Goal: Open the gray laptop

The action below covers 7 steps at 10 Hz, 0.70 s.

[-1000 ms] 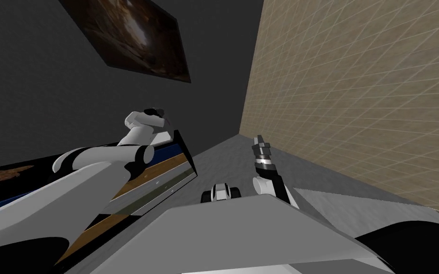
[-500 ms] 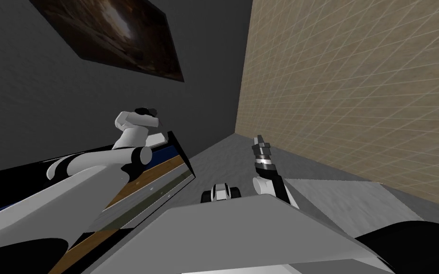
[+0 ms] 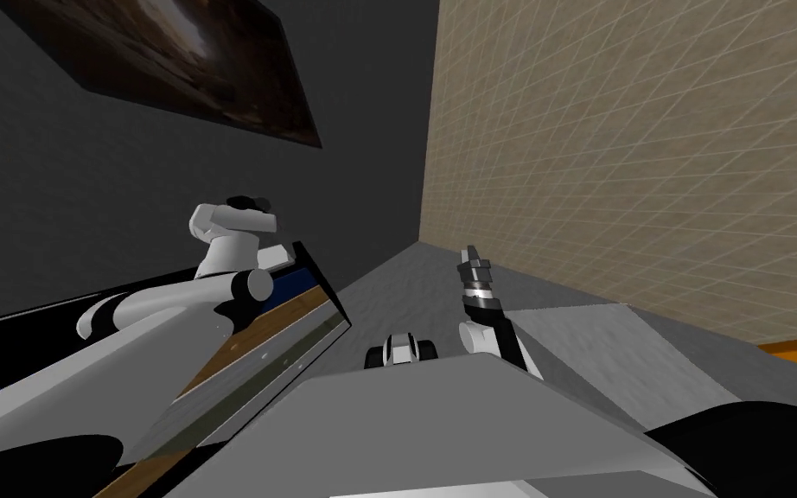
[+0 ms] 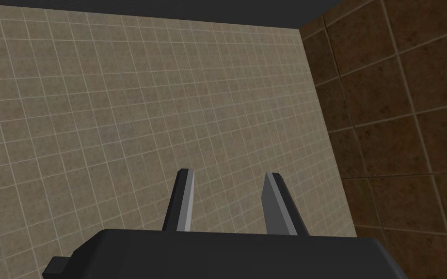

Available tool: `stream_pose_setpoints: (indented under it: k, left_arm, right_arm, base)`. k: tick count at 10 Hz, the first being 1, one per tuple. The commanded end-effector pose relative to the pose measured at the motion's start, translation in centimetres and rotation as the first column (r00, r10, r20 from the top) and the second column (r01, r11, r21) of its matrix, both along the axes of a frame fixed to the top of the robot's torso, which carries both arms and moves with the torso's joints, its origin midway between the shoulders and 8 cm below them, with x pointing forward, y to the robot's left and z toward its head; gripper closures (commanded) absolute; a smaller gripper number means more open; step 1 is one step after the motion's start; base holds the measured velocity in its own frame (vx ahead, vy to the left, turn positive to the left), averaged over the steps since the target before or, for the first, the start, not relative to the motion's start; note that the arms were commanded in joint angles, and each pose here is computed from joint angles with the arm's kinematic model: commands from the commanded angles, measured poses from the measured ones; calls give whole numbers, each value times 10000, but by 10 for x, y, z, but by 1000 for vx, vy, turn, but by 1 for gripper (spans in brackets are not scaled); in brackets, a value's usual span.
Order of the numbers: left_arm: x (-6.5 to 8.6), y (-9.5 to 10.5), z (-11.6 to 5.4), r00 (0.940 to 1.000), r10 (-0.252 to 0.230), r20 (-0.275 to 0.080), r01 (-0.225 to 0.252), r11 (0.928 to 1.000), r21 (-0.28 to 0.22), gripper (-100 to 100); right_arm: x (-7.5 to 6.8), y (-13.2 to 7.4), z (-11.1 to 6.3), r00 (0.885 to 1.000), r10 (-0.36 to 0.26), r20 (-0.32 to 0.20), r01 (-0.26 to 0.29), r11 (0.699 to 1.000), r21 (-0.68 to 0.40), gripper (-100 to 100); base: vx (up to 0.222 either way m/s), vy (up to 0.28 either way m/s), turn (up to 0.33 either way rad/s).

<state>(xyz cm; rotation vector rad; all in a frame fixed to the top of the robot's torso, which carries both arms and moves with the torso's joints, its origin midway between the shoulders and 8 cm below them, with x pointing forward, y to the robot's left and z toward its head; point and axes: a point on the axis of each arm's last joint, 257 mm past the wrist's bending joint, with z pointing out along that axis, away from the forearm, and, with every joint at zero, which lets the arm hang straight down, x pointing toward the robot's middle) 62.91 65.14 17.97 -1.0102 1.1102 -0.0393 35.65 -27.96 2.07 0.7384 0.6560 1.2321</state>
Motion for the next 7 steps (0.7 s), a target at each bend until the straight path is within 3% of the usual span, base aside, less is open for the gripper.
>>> stream_pose_setpoints:
  k: [1,2,4,5,6,7]
  left_arm:
    - [-21,26,0,9982,601,-17,-601,9982,-74,-100]
    - [-35,40,-1,9943,1041,-230,-1037,9945,178,-100]
    - [-42,49,-2,9934,1142,-47,-1142,9934,-137,-100]
    - [-59,65,-4,9863,1633,-227,-1632,9866,36,-100]
    - [-64,71,-5,9855,1693,-113,-1695,9853,-187,-100]
    - [-61,67,-5,9873,1585,-113,-1586,9873,-103,-100]
  right_arm:
    - [0,0,0,10000,1,1,-1,10000,0,0]
    - [0,0,0,10000,0,0,0,10000,0,0]
    - [0,0,0,10000,0,-1,0,10000,0,0]
    - [0,0,0,10000,-1,-2,1,10000,0,0]
    - [0,0,0,10000,1,1,-1,10000,0,0]
    - [0,0,0,10000,-1,-1,1,10000,0,0]
  base:
    - [-54,47,-171]
    - [-72,45,-302]
    - [-42,28,-69]
    - [-37,22,-268]
    - [-52,37,-186]
    - [-21,17,-14]
